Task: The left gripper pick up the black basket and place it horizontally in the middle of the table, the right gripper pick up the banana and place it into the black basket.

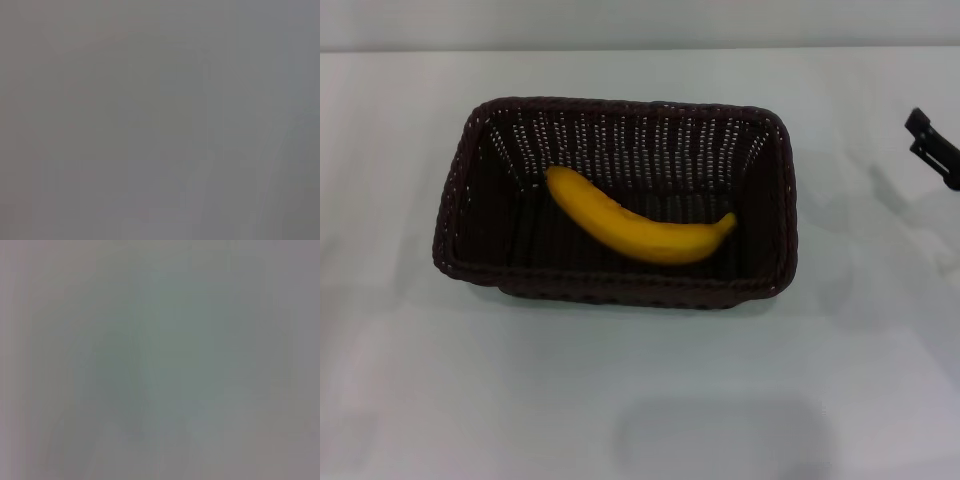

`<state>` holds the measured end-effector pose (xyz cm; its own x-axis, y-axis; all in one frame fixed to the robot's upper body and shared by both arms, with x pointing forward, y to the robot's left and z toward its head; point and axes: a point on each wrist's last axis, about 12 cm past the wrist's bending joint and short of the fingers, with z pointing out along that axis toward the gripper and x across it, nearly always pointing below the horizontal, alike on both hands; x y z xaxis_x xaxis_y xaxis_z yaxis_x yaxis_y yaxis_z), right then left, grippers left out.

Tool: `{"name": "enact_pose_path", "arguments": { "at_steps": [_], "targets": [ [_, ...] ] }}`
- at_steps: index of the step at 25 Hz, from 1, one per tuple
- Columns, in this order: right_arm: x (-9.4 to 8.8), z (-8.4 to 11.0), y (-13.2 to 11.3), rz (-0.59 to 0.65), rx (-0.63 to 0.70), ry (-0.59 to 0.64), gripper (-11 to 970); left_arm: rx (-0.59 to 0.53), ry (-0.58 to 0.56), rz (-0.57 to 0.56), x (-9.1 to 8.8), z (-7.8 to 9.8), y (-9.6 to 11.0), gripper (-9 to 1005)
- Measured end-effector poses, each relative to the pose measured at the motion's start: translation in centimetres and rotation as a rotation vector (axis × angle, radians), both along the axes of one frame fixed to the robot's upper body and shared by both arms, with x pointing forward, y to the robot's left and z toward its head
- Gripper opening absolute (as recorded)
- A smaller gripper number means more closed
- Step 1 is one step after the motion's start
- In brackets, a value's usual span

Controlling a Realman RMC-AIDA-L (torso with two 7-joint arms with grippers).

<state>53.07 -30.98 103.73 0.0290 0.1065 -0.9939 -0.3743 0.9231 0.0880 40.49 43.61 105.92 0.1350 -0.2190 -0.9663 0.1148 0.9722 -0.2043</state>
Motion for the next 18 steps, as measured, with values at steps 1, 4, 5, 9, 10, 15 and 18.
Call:
{"name": "enact_pose_path", "arguments": {
  "at_steps": [1, 4, 5, 9, 10, 15, 18],
  "targets": [
    [-0.3, -0.2, -0.1, -0.01, 0.005, 0.002, 874, 0.008, -0.006, 0.029, -0.2, -0.3, 0.0, 892],
    [-1.1, -0.7, -0.3, -0.032, 0.012, 0.011, 874, 0.033, -0.009, 0.059, -0.3, -0.6, -0.1, 892],
    [-1.4, -0.8, -0.4, -0.038, 0.015, 0.013, 874, 0.036, -0.009, 0.06, -0.3, -0.7, -0.1, 892],
    [-1.9, -1.0, -1.1, -0.078, 0.026, 0.011, 874, 0.035, -0.006, 0.06, -0.4, -0.7, -0.2, 892],
    [-1.9, -0.9, -1.3, -0.092, 0.032, 0.007, 874, 0.031, -0.008, 0.058, -0.4, -0.8, -0.3, 892],
    [-1.8, -0.7, -2.1, -0.144, 0.033, -0.01, 874, 0.015, -0.022, 0.043, 0.2, -0.8, -0.8, 892],
    [-1.4, -0.3, -2.4, -0.156, 0.017, -0.026, 874, -0.004, -0.03, 0.043, 0.7, -0.9, -1.2, 892]
  ]
}}
